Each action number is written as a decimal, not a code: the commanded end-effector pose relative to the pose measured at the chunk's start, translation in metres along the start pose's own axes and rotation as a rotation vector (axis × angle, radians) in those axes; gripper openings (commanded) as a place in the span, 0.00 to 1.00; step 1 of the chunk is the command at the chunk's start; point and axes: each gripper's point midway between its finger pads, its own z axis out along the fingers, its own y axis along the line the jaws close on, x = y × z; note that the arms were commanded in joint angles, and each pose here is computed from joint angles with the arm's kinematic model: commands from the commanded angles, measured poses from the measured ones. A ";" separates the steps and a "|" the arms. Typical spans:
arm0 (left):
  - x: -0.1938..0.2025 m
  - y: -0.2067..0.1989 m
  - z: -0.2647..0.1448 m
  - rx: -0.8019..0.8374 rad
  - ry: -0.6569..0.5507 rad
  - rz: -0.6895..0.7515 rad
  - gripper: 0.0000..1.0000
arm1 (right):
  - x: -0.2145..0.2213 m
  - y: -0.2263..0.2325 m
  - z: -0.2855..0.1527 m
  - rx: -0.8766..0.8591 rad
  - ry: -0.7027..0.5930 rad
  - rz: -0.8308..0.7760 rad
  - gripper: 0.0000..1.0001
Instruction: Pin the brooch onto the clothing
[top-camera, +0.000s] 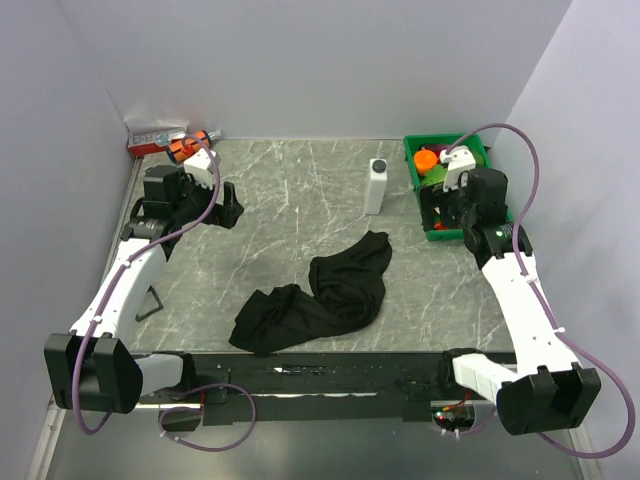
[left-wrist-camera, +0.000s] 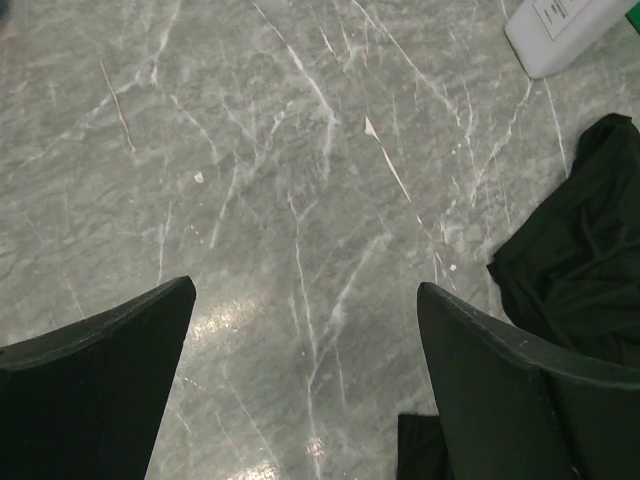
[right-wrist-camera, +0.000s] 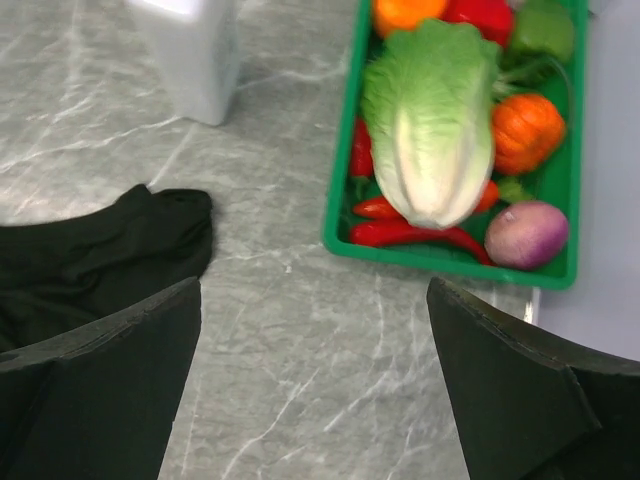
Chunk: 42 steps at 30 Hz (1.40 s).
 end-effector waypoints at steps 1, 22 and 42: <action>0.008 -0.009 -0.006 0.043 0.023 0.016 0.99 | -0.026 0.031 -0.015 -0.221 -0.112 -0.208 1.00; 0.049 -0.010 -0.024 0.016 0.135 0.042 0.99 | 0.078 0.249 0.044 -0.943 0.120 -0.698 0.76; 0.022 0.037 -0.054 -0.178 0.029 -0.079 0.99 | 0.122 0.334 0.089 -0.871 0.436 -0.545 0.73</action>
